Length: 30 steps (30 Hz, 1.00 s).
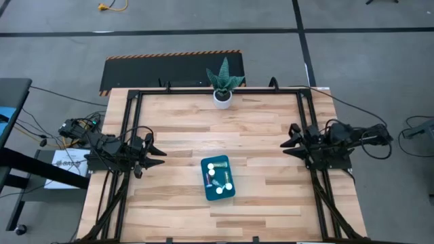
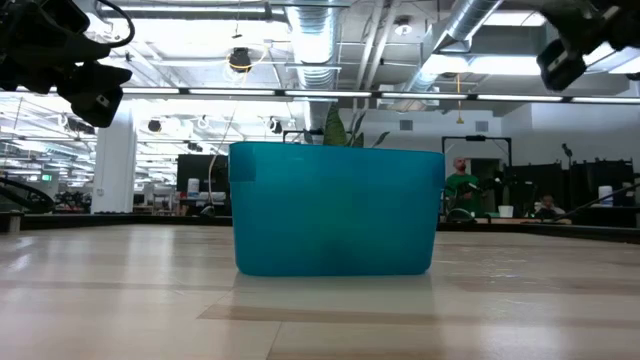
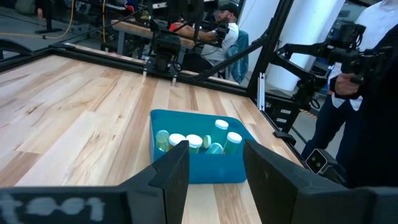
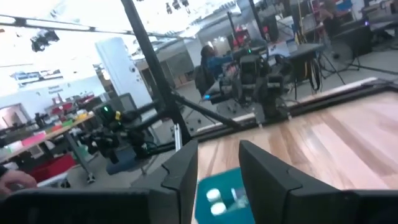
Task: Pick and place pill bottles into a basket
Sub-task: Return to Home Position
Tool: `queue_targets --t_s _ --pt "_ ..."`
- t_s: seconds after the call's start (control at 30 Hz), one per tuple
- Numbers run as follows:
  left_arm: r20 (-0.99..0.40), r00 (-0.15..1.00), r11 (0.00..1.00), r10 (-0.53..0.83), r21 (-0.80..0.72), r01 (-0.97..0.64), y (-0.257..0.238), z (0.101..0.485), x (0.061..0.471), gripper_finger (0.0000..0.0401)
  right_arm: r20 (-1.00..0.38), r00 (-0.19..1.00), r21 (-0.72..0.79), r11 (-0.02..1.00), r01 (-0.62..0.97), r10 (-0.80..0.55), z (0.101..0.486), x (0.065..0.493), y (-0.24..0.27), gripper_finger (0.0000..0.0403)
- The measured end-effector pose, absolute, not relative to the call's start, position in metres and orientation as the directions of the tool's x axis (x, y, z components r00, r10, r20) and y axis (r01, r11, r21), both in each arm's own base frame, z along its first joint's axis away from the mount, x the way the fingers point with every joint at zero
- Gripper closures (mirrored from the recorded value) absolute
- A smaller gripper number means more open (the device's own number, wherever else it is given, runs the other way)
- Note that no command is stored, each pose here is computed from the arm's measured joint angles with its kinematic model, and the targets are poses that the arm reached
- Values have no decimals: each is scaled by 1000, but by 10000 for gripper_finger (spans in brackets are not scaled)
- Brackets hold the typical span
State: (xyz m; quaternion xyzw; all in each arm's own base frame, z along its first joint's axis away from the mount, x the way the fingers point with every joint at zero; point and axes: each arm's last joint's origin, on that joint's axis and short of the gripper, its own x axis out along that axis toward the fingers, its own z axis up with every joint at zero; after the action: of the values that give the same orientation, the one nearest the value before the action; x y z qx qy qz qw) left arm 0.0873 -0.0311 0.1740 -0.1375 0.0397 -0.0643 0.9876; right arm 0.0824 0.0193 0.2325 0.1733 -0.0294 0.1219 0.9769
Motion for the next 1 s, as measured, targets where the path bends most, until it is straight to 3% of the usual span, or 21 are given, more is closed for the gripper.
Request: queue_targets --t_s 0.17,0.6,0.8,1.0 --pt "-61 989 954 -138 -277 116 -31 174 87 262 102 968 301 921 -248 228 218 88 20 294" --pt "-61 989 954 -138 -277 116 -31 174 87 262 260 945 227 938 -262 201 195 91 19 295" --pt "-61 989 954 -138 -277 116 -31 174 87 262 122 974 233 948 -216 191 177 95 19 295" --pt "-61 989 954 -138 -277 116 -31 174 87 262 22 995 234 967 -103 101 168 96 14 295"
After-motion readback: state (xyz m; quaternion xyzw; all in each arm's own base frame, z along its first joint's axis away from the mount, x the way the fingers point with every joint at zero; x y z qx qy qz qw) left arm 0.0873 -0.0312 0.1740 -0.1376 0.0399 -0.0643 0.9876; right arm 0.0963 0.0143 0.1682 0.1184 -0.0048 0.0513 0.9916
